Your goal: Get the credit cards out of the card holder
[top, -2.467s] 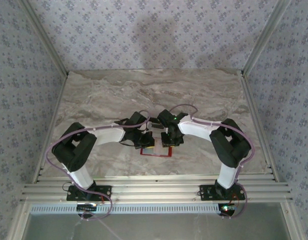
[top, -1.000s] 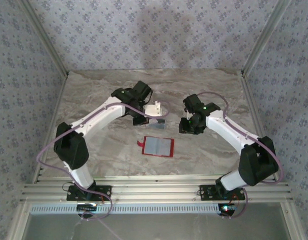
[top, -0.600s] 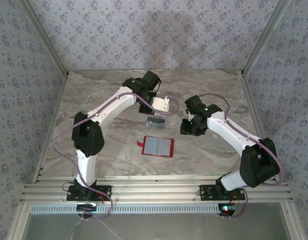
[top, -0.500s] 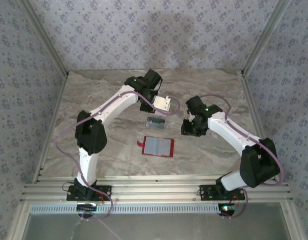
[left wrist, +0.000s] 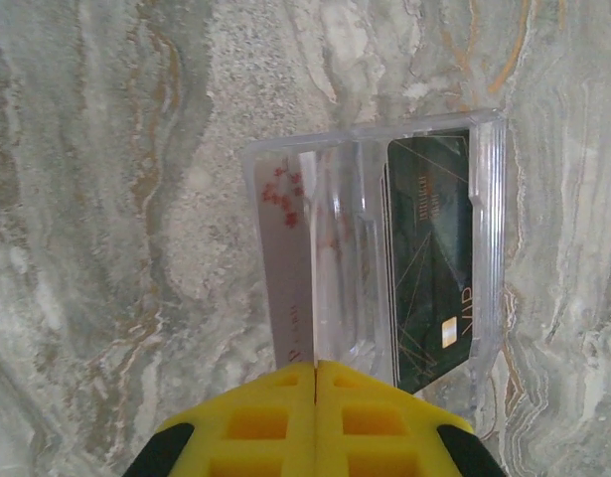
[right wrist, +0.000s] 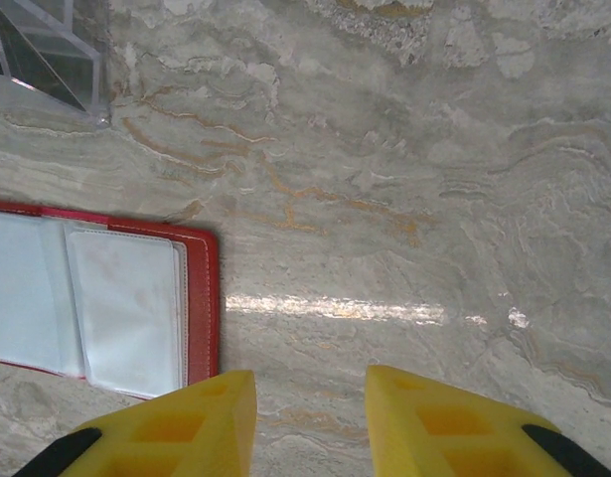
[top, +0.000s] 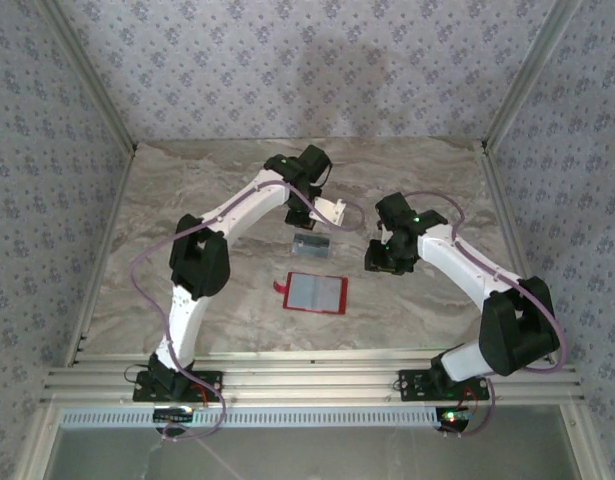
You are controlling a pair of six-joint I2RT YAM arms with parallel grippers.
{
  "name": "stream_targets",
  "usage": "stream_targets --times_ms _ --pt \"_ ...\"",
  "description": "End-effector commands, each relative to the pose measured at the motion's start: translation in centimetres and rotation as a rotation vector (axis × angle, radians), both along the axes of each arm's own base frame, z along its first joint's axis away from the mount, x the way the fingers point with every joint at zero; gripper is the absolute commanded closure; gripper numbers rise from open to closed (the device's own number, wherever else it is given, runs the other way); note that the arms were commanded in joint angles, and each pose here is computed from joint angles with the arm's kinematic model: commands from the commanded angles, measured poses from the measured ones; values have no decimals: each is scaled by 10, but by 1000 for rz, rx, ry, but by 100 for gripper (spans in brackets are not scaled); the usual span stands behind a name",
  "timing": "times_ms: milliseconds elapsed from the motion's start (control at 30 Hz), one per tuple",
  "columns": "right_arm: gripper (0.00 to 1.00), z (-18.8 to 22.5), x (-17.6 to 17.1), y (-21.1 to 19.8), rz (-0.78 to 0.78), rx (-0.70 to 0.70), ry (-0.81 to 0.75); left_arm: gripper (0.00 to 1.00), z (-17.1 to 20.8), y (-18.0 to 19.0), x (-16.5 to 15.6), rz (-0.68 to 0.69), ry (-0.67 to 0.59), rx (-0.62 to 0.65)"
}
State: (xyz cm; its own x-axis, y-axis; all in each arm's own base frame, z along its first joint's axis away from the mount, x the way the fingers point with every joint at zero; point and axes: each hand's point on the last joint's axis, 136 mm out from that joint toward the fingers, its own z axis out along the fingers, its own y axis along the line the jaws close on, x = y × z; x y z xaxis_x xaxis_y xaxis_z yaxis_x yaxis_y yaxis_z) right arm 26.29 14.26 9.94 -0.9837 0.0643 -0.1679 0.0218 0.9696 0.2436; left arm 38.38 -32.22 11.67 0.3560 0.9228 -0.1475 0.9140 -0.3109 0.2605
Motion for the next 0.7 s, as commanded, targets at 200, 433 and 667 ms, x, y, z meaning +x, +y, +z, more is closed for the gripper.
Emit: stream_targets --times_ms 200,433,667 --pt "65 -1 -6 -4 9 14 13 88 -8 -3 4 -8 36 37" --pt "65 4 -4 -3 16 16 3 72 14 -15 35 43 -122 -6" --pt "65 8 2 5 18 47 -25 72 66 -29 35 141 -175 -150"
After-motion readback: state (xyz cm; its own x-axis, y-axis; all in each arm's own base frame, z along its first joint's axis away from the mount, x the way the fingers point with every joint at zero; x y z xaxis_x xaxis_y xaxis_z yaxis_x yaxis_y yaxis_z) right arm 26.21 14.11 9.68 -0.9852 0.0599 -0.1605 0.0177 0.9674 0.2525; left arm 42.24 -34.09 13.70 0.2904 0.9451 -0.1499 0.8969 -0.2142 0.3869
